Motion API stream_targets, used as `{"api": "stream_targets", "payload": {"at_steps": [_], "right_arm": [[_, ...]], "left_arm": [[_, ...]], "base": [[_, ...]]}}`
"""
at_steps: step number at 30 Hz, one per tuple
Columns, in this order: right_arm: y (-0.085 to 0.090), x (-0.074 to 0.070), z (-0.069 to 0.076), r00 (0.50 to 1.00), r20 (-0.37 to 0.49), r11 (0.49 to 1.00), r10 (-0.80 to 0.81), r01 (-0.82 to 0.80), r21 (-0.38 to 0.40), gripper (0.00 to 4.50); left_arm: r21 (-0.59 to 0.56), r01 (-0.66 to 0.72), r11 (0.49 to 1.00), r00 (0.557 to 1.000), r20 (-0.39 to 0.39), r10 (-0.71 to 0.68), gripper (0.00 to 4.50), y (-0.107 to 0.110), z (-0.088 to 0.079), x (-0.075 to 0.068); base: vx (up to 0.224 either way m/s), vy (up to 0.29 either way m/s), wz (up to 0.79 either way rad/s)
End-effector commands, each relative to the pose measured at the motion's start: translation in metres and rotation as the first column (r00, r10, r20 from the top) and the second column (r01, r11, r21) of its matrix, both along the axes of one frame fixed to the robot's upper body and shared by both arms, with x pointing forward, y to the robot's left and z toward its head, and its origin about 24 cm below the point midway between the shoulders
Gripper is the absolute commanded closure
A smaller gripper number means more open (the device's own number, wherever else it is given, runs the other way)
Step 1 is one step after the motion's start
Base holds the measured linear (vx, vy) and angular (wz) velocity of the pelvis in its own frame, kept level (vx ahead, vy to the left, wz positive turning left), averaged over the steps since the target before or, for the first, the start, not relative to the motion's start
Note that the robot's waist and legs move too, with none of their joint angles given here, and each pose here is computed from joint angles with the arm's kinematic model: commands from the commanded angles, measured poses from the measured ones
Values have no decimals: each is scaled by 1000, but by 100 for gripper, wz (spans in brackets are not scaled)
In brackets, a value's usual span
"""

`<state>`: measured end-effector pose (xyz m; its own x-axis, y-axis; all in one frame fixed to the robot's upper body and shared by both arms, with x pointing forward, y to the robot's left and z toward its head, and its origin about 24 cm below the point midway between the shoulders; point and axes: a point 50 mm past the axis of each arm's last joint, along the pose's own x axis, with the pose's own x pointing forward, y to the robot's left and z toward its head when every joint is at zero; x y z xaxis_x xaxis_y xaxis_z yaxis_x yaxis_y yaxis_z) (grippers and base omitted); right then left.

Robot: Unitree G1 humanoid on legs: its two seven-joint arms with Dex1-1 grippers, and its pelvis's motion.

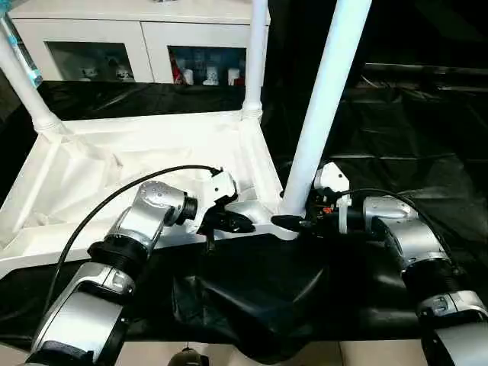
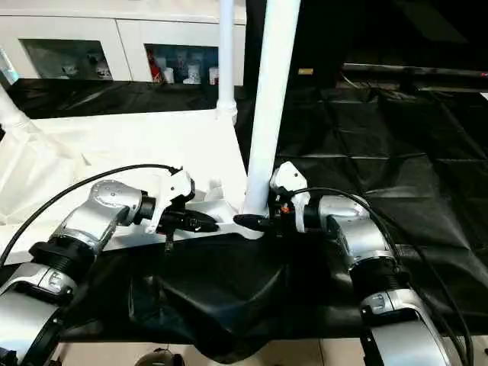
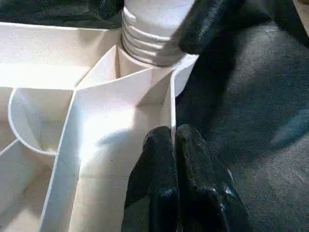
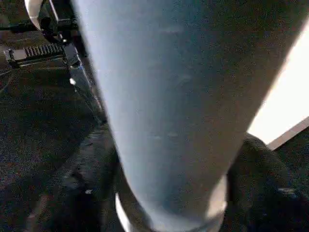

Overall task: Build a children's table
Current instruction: Rotate leg to tighten

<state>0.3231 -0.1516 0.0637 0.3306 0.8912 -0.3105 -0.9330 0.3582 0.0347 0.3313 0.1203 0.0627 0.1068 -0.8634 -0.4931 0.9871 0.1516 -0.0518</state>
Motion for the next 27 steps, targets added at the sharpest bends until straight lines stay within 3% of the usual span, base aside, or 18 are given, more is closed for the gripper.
{"api": "stream_targets", "payload": {"at_steps": [1, 8, 11, 14, 17, 18, 20, 22, 25, 26, 27], "right_arm": [[1, -5, -5, 999, -21, 999, 32, -32, -16, 168], [2, -6, -11, 999, -32, 1000, -4, 3, -13, 188], [7, 1, -28, 967, -64, 968, -248, 249, 9, 188], [10, 5, -36, 932, -86, 935, -351, 354, 9, 188], [22, 18, -48, 774, -147, 782, -616, 623, 1, 189], [24, 20, -49, 741, -158, 751, -652, 660, 0, 189], [41, 29, -48, 629, -211, 643, -748, 766, 4, 189], [46, 31, -47, 620, -215, 633, -755, 774, 7, 190], [78, 34, -31, 757, -129, 758, -640, 650, 54, 190], [80, 34, -29, 775, -121, 775, -620, 629, 63, 135], [81, 34, -28, 793, -106, 792, -600, 608, 65, 121]], "left_arm": [[-48, 26, 999, 998, 66, -23, 450, -7, 19, 5], [-58, -16, 998, 997, 72, 20, 450, -8, 20, 8], [-71, -159, 985, 982, 92, 165, 450, -17, 21, 20], [-76, -218, 973, 969, 102, 225, 450, -22, 21, 25], [-90, -345, 934, 929, 111, 354, 450, -39, 22, 36], [-91, -363, 927, 921, 112, 372, 450, -42, 23, 37], [-96, -412, 906, 897, 132, 422, 450, -54, 25, 41], [-95, -414, 905, 895, 139, 424, 450, -56, 26, 42], [-94, -383, 919, 902, 176, 394, 450, -62, 28, 41], [-91, -373, 924, 905, 184, 383, 450, -61, 27, 41], [-91, -365, 926, 909, 179, 376, 450, -60, 26, 40]], "base": [[0, 0, 0], [0, 0, 0], [0, 0, 0], [0, 0, 0], [0, 0, 0], [0, 0, 0], [0, 0, 0], [0, 0, 0], [0, 0, 0], [0, 0, 0], [0, 0, 0]]}}
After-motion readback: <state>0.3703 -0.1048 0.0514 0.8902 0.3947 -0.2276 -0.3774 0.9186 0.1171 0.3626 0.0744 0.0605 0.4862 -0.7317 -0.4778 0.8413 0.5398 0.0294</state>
